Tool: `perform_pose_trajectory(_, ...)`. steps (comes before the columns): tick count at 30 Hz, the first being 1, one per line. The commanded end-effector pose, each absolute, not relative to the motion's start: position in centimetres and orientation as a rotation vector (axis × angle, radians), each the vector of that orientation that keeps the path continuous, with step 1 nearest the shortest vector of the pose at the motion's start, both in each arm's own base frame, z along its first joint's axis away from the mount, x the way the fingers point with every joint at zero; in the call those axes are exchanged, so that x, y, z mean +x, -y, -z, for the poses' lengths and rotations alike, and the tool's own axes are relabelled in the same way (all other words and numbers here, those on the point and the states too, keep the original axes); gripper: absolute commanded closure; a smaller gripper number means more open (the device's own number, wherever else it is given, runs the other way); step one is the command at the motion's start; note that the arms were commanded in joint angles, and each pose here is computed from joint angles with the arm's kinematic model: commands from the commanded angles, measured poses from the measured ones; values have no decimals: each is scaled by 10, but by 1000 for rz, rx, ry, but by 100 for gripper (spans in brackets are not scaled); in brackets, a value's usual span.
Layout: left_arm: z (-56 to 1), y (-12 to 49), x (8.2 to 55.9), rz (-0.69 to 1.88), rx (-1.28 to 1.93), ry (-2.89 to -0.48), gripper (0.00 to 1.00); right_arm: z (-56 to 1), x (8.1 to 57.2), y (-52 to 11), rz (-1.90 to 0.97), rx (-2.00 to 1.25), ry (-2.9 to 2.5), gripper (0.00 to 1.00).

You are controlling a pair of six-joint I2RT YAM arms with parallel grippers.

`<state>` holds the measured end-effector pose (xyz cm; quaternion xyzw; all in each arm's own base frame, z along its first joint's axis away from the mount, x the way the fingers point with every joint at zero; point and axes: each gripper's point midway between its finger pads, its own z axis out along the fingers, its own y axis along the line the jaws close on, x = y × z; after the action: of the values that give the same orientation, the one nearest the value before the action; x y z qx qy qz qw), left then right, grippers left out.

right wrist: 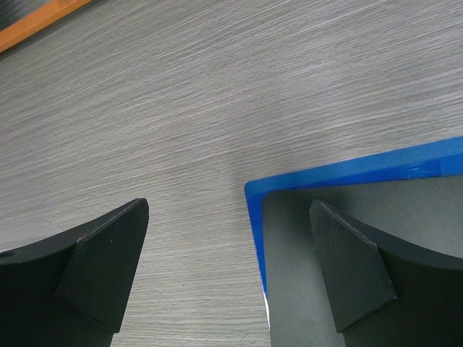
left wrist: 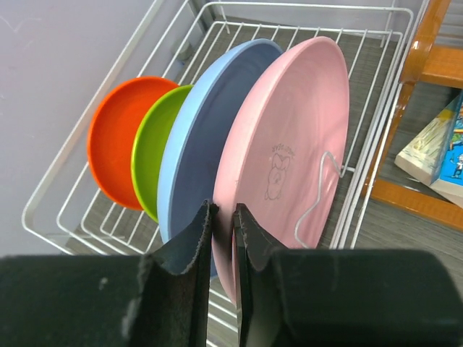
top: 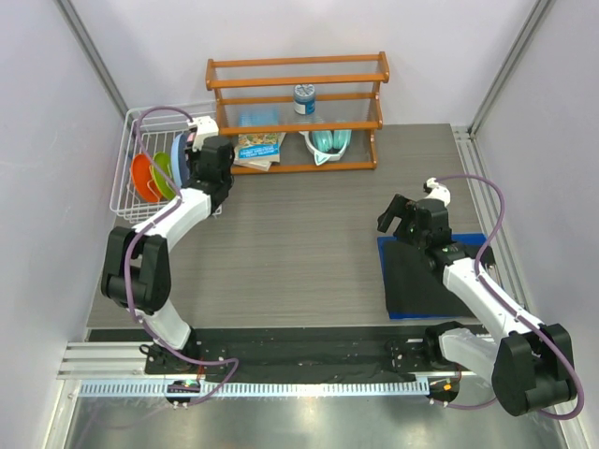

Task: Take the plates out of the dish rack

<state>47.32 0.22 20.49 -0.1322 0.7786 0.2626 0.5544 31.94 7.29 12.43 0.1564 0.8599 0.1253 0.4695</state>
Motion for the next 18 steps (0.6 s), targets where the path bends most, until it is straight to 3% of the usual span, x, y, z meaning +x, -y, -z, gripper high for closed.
perform_pose_trajectory(1,-240,-6,471,-667,-395,-1713,100,-130,324,-73,-301,376,-2073,0)
perform_pose_trajectory(18,-325,22,425,-662,-343,-1640,100,-139,314,-86,-397,341,-2076,0)
